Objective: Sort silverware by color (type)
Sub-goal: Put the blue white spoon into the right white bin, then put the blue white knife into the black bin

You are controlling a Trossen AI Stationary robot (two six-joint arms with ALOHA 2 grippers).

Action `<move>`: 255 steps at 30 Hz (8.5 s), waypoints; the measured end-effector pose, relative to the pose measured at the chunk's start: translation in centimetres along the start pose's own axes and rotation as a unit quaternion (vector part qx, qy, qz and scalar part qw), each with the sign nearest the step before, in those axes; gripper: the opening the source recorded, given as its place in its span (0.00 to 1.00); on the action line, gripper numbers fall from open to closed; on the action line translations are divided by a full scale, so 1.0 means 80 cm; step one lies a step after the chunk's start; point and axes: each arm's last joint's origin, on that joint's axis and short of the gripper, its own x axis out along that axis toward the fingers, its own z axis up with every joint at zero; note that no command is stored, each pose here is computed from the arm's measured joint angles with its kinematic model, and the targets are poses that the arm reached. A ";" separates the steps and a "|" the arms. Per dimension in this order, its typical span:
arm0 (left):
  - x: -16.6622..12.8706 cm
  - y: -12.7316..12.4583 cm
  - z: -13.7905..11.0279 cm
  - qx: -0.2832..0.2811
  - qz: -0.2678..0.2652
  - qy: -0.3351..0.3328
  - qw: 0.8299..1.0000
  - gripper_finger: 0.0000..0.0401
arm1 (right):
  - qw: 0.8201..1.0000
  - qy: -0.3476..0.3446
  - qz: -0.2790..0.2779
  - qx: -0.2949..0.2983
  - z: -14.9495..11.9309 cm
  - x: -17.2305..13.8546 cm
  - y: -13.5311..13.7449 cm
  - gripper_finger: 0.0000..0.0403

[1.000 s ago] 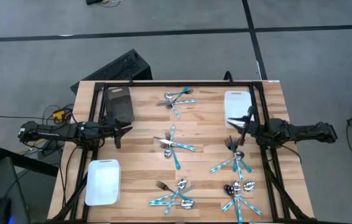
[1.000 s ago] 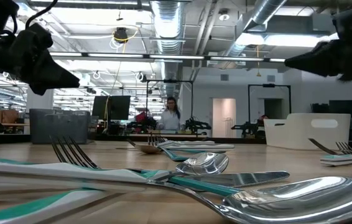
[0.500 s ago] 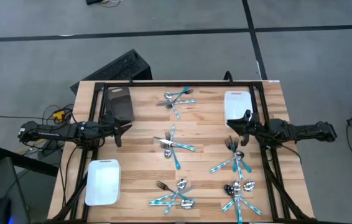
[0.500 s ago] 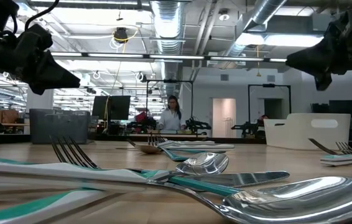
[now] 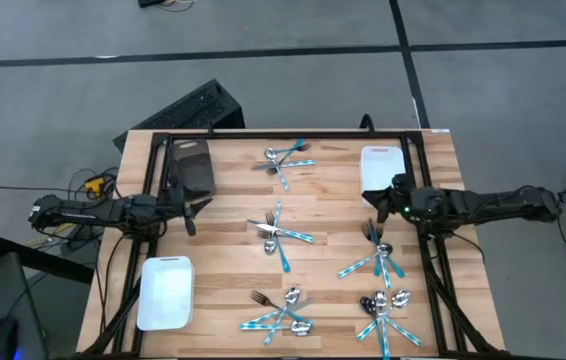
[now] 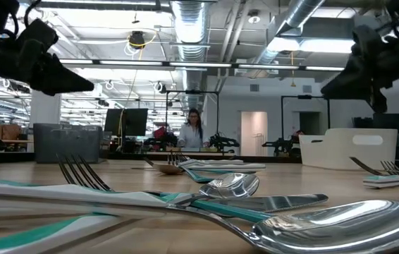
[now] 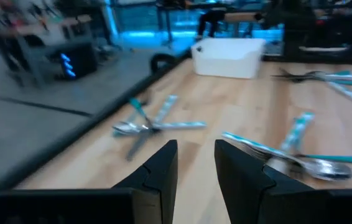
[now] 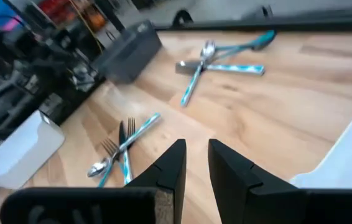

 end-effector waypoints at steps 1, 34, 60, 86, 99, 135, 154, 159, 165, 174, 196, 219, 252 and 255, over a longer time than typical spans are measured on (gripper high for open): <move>0.000 0.001 0.001 0.006 0.014 -0.005 1.000 0.24 | 1.000 0.015 -0.003 -0.001 0.004 0.002 0.007 0.23; -0.001 0.005 -0.006 -0.063 0.061 0.024 0.996 0.24 | 0.778 0.470 0.020 -0.417 -0.127 0.034 0.107 0.24; -0.001 0.004 -0.007 -0.099 0.045 0.028 0.994 0.24 | 0.772 0.482 -0.019 -0.415 -0.133 0.054 0.099 0.08; 0.000 0.003 -0.010 -0.135 0.050 0.041 0.989 0.24 | 0.922 0.060 -0.330 -0.192 0.109 0.034 0.062 0.12; 0.012 -0.004 -0.023 -0.127 0.063 0.102 0.985 0.24 | 0.881 0.134 -0.413 -0.189 0.078 0.046 -0.003 0.26; 0.058 -0.039 0.000 -0.117 -0.061 0.042 0.990 0.24 | 0.973 0.000 -0.116 -0.198 -0.030 0.078 0.145 0.47; 0.140 -0.083 0.076 -0.023 -0.011 0.105 0.994 0.34 | 0.972 -0.006 -0.087 -0.219 -0.040 0.050 0.157 0.47; 0.172 -0.084 0.083 0.014 0.007 0.125 0.992 0.42 | 0.970 0.003 -0.080 -0.230 -0.035 0.034 0.154 0.47; 0.225 -0.055 0.083 0.028 0.023 0.186 0.982 0.43 | 0.973 0.005 -0.080 -0.216 -0.036 0.034 0.154 0.47; 0.282 -0.028 0.075 0.163 0.004 0.281 0.946 0.36 | 0.973 0.049 -0.107 -0.201 -0.052 0.021 0.139 0.47; 0.324 0.034 0.034 0.314 -0.084 0.334 0.885 0.24 | 0.966 0.060 -0.118 -0.223 -0.063 0.023 0.137 0.47; 0.182 -0.004 0.138 0.120 -0.022 0.287 0.950 0.24 | 0.963 0.081 -0.059 -0.250 0.087 0.174 0.053 0.47; 0.146 -0.022 0.058 0.003 0.022 0.281 0.959 0.24 | 0.865 0.350 -0.095 -0.346 0.119 0.367 -0.048 0.47; 0.146 -0.022 0.058 0.006 0.022 0.280 0.960 0.24 | 0.862 0.354 -0.093 -0.352 0.120 0.366 -0.048 0.47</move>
